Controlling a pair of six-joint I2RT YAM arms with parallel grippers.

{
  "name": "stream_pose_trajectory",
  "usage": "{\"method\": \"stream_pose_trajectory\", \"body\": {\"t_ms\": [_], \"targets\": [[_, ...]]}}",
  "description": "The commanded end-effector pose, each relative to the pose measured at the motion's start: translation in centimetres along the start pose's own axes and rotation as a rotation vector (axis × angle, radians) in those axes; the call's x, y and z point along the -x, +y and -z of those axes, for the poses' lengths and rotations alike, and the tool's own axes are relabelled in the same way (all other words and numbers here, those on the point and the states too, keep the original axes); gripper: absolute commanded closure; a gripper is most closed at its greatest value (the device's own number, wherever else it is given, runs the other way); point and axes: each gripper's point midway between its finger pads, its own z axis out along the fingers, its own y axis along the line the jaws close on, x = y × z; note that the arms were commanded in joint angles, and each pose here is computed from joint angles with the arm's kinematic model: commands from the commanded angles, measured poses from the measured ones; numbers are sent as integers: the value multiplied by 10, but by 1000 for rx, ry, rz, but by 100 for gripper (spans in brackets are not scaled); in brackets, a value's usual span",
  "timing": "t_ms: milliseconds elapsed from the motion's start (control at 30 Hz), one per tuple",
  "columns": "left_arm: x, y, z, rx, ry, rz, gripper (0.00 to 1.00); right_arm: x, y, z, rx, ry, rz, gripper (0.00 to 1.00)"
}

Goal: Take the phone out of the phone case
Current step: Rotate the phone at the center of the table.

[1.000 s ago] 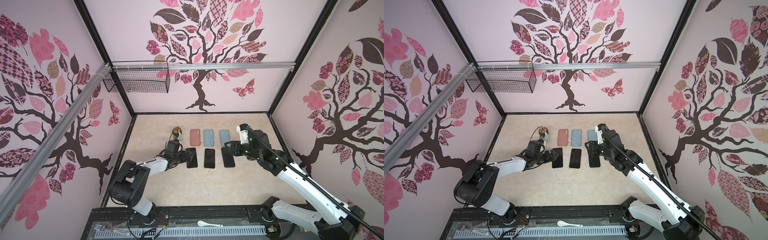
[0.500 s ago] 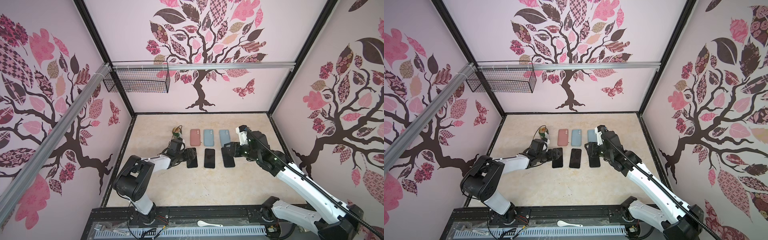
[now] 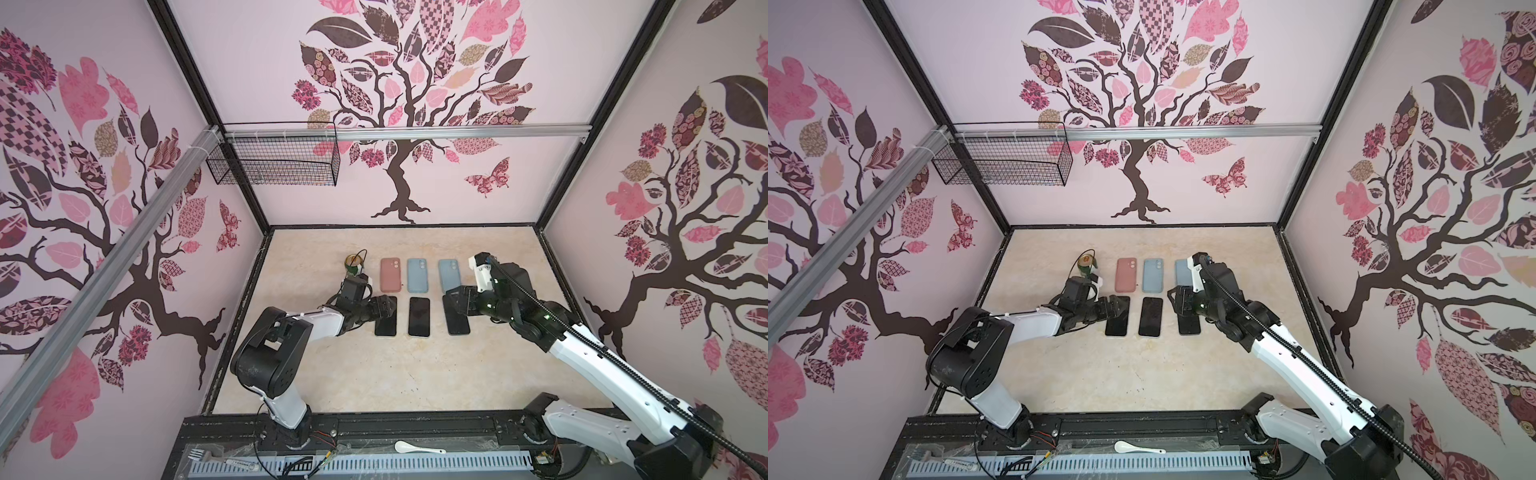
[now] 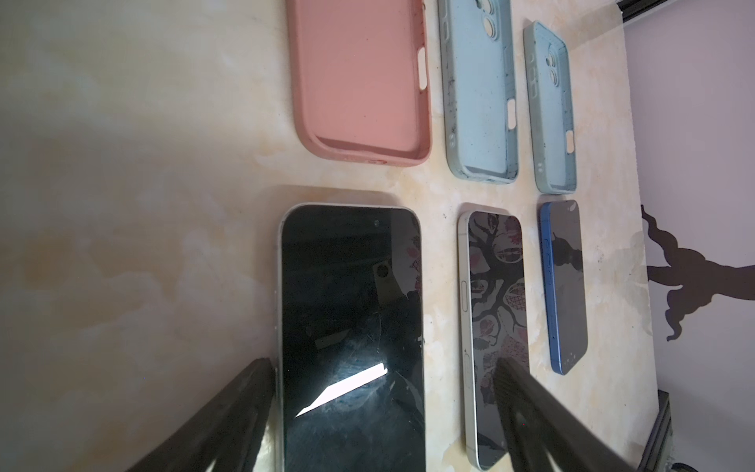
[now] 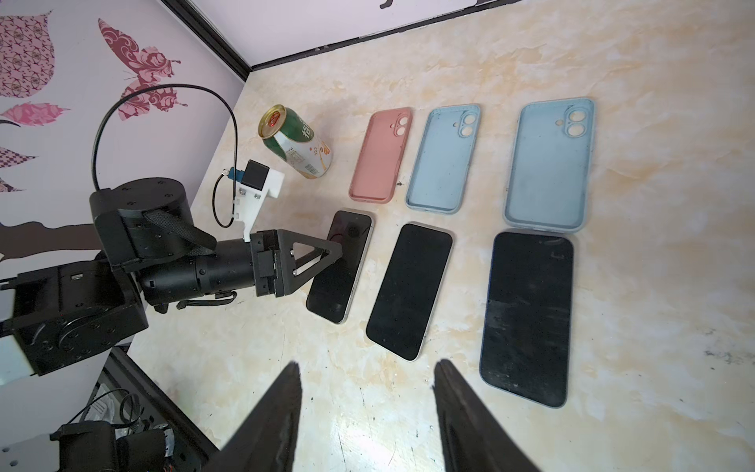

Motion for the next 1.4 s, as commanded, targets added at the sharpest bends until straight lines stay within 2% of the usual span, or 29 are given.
{"method": "stream_pose_trajectory", "body": {"t_ms": [0,267,533,767,1167,1367], "targets": [[-15,4,-7,8,54,12,12,5,3,-1,9,-6,-8,45],[-23,13,0,47,51,30,11,2,0,-1,-3,-2,-12,45],[-47,22,15,77,82,57,11,0,-1,-2,-1,1,-21,45],[-58,16,23,42,90,71,11,-3,-3,-3,-4,10,-28,45],[-56,-6,15,-16,97,46,11,-4,-4,0,-12,10,-28,45],[-53,2,11,36,92,46,11,-4,-6,3,-23,10,-23,45]]}}
